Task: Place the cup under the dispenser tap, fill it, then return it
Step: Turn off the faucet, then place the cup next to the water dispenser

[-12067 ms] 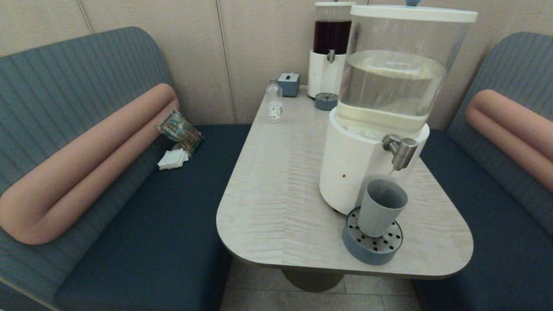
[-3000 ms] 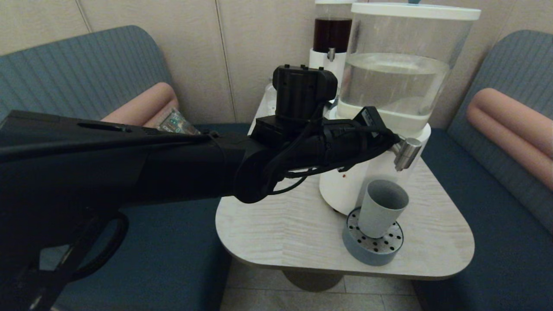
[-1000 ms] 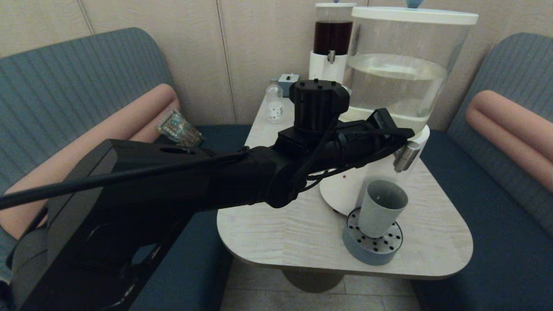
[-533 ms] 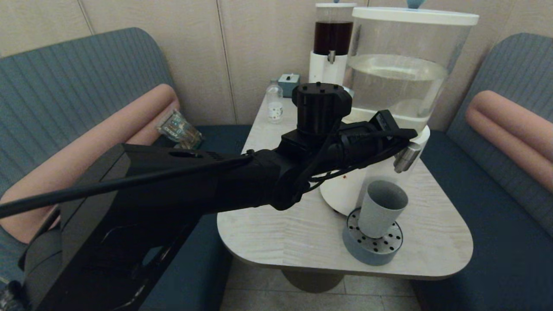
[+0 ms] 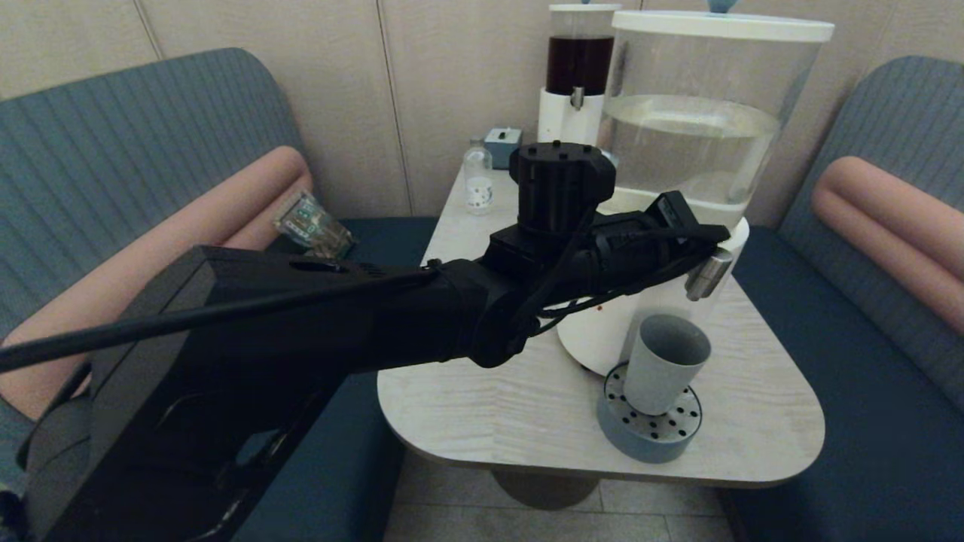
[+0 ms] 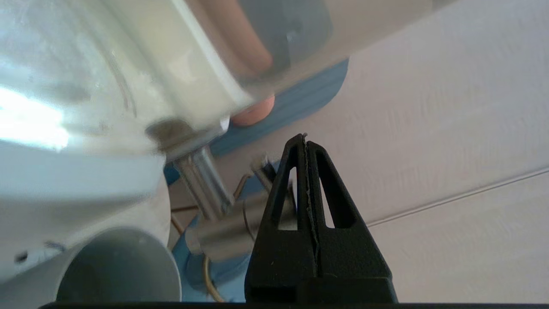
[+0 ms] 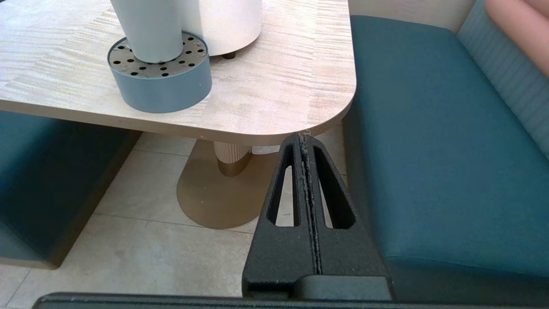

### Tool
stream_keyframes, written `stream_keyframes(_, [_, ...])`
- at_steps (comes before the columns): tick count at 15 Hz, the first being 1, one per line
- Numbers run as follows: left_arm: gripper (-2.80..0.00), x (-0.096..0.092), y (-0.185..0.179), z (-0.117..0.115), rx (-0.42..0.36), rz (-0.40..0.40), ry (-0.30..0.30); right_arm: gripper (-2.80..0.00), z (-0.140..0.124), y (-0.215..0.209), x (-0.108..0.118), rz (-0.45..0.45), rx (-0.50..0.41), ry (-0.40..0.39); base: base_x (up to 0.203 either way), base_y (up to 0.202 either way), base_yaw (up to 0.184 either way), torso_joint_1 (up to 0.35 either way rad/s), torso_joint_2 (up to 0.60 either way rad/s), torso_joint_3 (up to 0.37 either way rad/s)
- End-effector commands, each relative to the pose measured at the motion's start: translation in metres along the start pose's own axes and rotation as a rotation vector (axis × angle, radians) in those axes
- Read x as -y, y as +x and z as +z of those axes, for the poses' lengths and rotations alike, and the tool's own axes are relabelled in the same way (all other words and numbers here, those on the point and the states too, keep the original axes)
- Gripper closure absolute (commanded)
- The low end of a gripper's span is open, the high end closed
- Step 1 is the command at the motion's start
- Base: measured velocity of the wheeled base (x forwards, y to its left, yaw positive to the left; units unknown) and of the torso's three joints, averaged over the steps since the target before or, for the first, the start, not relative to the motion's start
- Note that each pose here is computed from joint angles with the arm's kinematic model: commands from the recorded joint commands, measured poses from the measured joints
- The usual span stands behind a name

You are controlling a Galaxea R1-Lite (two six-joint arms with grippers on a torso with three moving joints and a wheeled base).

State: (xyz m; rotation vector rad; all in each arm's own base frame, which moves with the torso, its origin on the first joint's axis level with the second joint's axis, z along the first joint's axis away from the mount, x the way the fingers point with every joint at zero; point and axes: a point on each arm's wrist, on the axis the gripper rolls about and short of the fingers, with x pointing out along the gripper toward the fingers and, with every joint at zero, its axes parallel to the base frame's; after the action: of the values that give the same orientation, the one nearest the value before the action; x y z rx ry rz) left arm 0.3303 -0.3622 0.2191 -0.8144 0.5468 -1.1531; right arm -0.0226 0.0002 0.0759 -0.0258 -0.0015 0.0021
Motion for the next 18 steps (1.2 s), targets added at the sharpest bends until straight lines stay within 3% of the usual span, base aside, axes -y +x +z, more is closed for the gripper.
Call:
stream_keyframes(1, [0.00, 0.017, -0.011, 0.007, 0.014, -0.023, 0.007, 0.00, 0.000, 0.000, 0.000, 0.001, 0.000, 0.000, 0.000, 0.000, 0.000, 0.000, 0.00, 0.000])
stream_keyframes(8, [0.00, 0.058, -0.077, 0.001, -0.007, 0.016, -0.002, 0.00, 0.000, 0.000, 0.000, 0.001, 0.000, 0.000, 0.000, 0.000, 0.000, 0.000, 0.00, 0.000])
stream_keyframes(10, [0.00, 0.061, -0.105, -0.011, -0.021, 0.067, 0.036, 0.00, 0.000, 0.000, 0.000, 0.001, 0.000, 0.000, 0.000, 0.000, 0.000, 0.000, 0.00, 0.000])
stream_keyframes(11, [0.00, 0.056, -0.116, -0.020, -0.032, 0.113, 0.086, 0.00, 0.000, 0.000, 0.000, 0.001, 0.000, 0.000, 0.000, 0.000, 0.000, 0.000, 0.00, 0.000])
stream_keyframes(15, [0.00, 0.024, -0.166, -0.062, -0.035, 0.289, 0.407, 0.00, 0.000, 0.000, 0.000, 0.001, 0.000, 0.000, 0.000, 0.000, 0.000, 0.000, 0.00, 0.000])
stream_keyframes(17, [0.00, 0.012, -0.183, -0.072, 0.060, 0.289, 0.613, 0.00, 0.000, 0.000, 0.000, 0.001, 0.000, 0.000, 0.000, 0.000, 0.000, 0.000, 0.00, 0.000])
stream_keyframes(18, [0.00, 0.002, -0.187, -0.075, 0.088, 0.305, 0.751, 0.00, 0.000, 0.000, 0.000, 0.001, 0.000, 0.000, 0.000, 0.000, 0.000, 0.000, 0.00, 0.000])
